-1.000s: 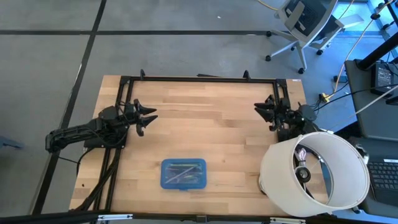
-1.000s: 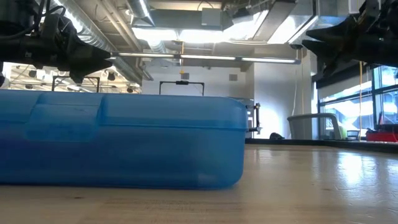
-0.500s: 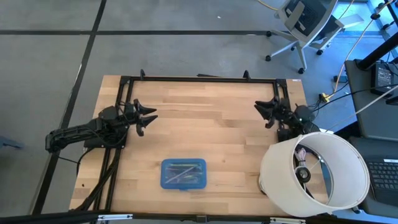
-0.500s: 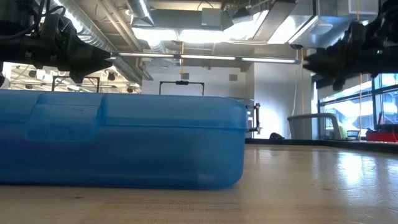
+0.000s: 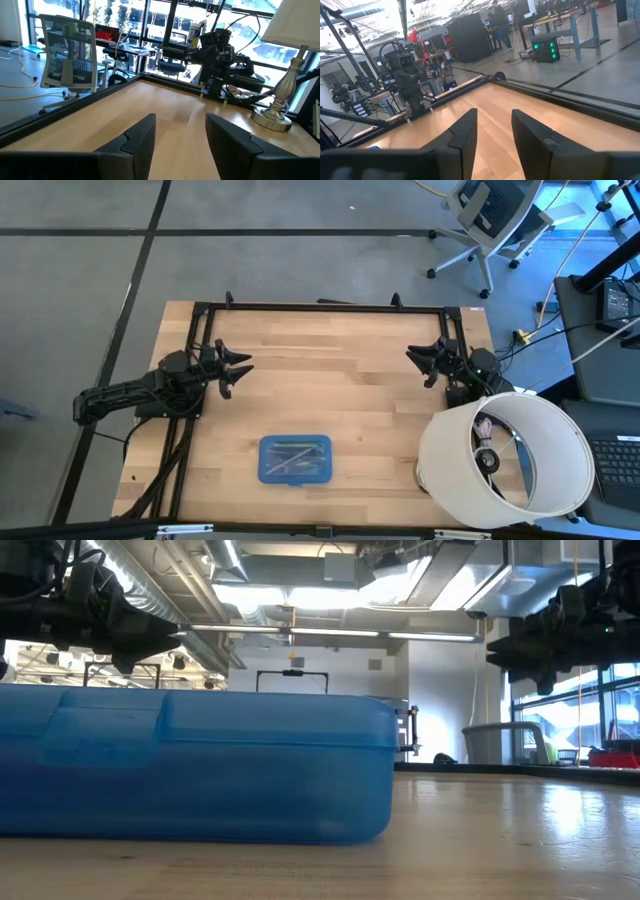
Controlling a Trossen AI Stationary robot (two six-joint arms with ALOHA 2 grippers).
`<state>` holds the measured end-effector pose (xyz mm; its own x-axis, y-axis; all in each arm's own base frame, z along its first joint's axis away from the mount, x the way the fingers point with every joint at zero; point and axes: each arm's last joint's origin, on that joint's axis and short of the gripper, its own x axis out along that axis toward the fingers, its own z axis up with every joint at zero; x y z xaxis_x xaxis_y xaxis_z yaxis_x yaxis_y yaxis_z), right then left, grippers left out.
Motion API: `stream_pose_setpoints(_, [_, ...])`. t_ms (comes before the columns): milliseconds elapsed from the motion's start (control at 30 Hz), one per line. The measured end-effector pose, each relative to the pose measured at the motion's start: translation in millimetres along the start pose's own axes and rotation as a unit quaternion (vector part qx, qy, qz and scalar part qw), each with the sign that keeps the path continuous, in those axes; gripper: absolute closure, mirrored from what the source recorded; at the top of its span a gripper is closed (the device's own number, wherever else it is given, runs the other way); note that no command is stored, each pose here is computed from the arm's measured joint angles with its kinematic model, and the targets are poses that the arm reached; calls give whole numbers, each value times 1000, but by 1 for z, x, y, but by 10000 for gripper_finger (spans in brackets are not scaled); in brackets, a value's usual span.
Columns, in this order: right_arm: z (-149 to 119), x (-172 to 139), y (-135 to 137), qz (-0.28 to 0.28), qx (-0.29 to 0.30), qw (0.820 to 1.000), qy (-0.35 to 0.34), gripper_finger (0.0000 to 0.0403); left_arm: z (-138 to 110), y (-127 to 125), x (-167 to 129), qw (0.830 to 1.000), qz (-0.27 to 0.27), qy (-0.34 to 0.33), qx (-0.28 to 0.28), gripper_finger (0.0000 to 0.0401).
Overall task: Pick & place school supplies into a supply box
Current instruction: Return to Home Position
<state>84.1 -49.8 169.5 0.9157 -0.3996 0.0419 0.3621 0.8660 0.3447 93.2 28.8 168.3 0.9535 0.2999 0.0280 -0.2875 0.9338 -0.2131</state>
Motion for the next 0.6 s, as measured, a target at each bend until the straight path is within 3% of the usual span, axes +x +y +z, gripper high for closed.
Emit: stream_pose_setpoints(600, [0,0,0,0,-1,1000,0,277,0,0,0,1000,0,0,0,237])
